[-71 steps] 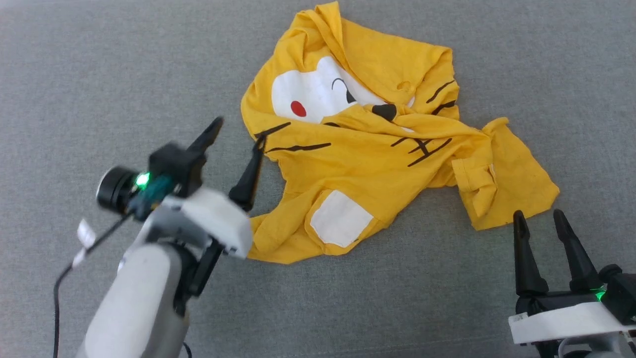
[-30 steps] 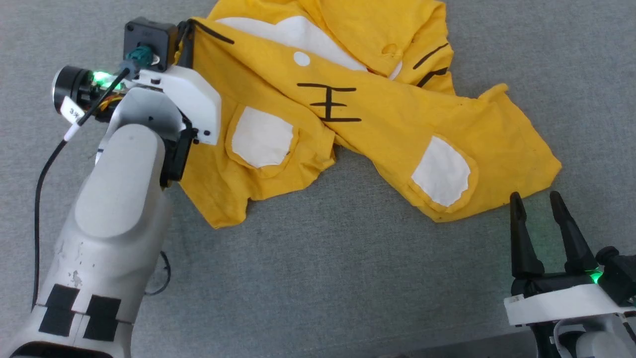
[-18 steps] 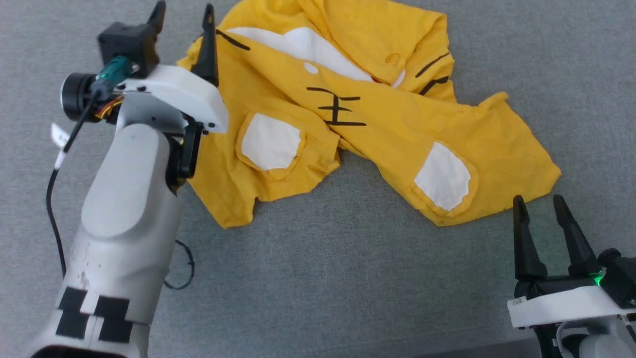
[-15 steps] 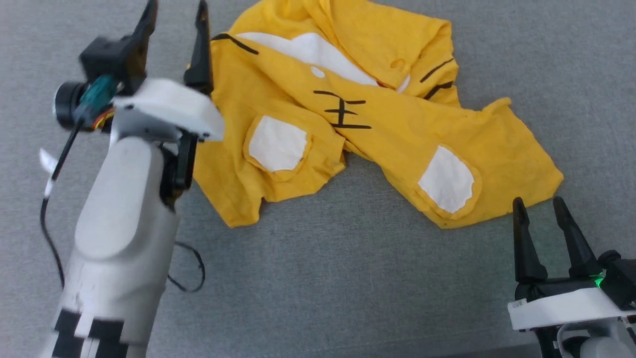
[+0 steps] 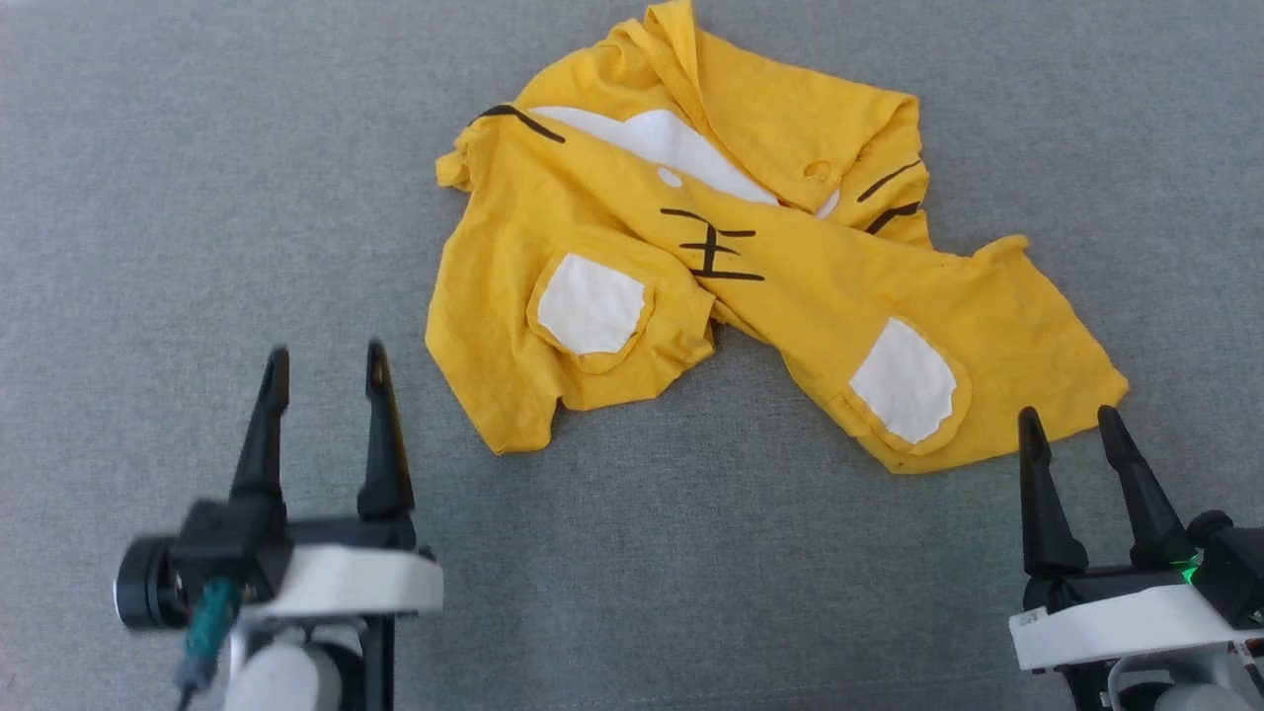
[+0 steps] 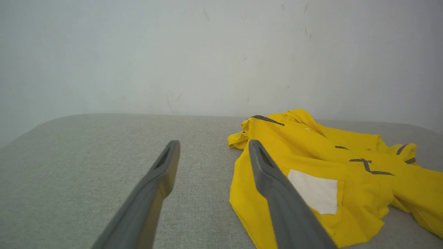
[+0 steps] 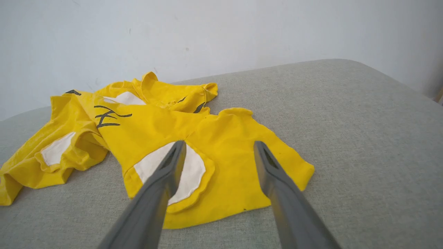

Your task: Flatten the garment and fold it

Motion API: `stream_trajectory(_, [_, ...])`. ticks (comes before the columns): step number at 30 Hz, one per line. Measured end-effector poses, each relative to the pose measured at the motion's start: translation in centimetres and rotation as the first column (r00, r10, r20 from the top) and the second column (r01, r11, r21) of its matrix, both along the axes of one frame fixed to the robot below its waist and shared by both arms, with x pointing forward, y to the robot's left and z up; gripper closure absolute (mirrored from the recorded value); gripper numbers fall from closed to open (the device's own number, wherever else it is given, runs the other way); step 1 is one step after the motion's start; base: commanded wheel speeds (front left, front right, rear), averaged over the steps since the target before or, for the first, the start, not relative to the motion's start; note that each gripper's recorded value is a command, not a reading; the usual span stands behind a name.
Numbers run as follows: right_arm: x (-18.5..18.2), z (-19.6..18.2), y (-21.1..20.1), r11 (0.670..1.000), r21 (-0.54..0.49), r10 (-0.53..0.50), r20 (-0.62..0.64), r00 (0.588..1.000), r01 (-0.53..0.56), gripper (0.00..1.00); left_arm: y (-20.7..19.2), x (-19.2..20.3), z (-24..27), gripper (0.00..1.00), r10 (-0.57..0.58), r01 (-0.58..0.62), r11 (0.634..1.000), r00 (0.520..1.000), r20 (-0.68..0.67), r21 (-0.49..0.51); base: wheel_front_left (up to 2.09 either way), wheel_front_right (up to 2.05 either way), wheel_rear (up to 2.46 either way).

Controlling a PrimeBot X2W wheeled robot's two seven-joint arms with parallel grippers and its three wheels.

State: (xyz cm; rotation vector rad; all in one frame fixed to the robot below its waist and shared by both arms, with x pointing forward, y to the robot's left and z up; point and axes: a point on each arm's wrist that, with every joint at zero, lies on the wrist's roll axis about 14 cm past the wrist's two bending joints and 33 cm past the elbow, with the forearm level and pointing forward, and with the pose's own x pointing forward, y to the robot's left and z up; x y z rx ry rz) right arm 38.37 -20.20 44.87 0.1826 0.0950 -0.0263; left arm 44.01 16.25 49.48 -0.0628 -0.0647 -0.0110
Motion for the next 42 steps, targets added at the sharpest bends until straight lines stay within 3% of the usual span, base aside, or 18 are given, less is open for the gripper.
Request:
stream_trajectory(6, [-0.3, 0.7, -0.2, 1.0, 0.004, -0.007, 0.021, 1.0, 0.007, 0.0, 0.0, -3.4, -1.0, 0.0, 0.057, -0.059, 0.998, 0.997, -0.045, -0.035, 0.0, 0.0, 0.0])
stream_trajectory(12, [-0.9, 0.9, -0.2, 1.0, 0.008, -0.009, 0.023, 1.0, 0.009, 0.0, 0.7, -4.3, -1.2, 0.0, 0.067, -0.068, 0.997, 0.996, -0.056, -0.02, 0.0, 0.0, 0.0])
stream_trajectory(20, [-0.9, 0.9, 0.0, 1.0, 0.018, -0.006, 0.025, 1.0, 0.006, 0.0, -1.9, -2.3, -2.4, 0.0, -0.096, 0.092, 0.995, 0.979, -0.182, -0.031, 0.0, 0.0, 0.0])
stream_trajectory(26, [-0.8, 0.1, 0.0, 1.0, 0.021, -0.007, 0.005, 1.0, 0.007, 0.0, -4.5, -0.5, -5.6, 0.0, -0.215, 0.198, 0.977, 0.88, -0.423, -0.084, 0.0, 0.0, 0.0])
stream_trajectory(35, [-1.3, -0.9, -0.7, 0.999, 0.036, -0.039, -0.025, 0.999, 0.04, 0.0, -4.6, 0.9, -10.0, 0.0, -0.202, 0.206, 0.976, 0.725, -0.658, -0.073, 0.0, 0.0, 0.0])
stream_trajectory(39, [-1.5, -1.0, -1.4, 0.998, 0.033, -0.06, -0.029, 0.998, 0.061, 0.0, -4.8, 1.7, -10.5, 0.0, -0.197, 0.211, 0.975, 0.7, -0.686, -0.064, 0.0, 0.0, 0.0])
stream_trajectory(41, [-1.7, -1.1, -1.6, 0.997, 0.031, -0.069, -0.029, 0.997, 0.07, 0.0, -5.1, 1.9, -10.7, 1.0, -0.205, 0.213, 0.974, 0.691, -0.693, -0.076, 0.0, 0.0, 0.0])
stream_trajectory(42, [-1.8, -1.1, -1.7, 0.997, 0.029, -0.072, -0.031, 0.997, 0.073, 0.0, -5.2, 2.0, -10.8, 1.0, -0.209, 0.215, 0.973, 0.688, -0.695, -0.08, 0.0, 0.0, 0.0])
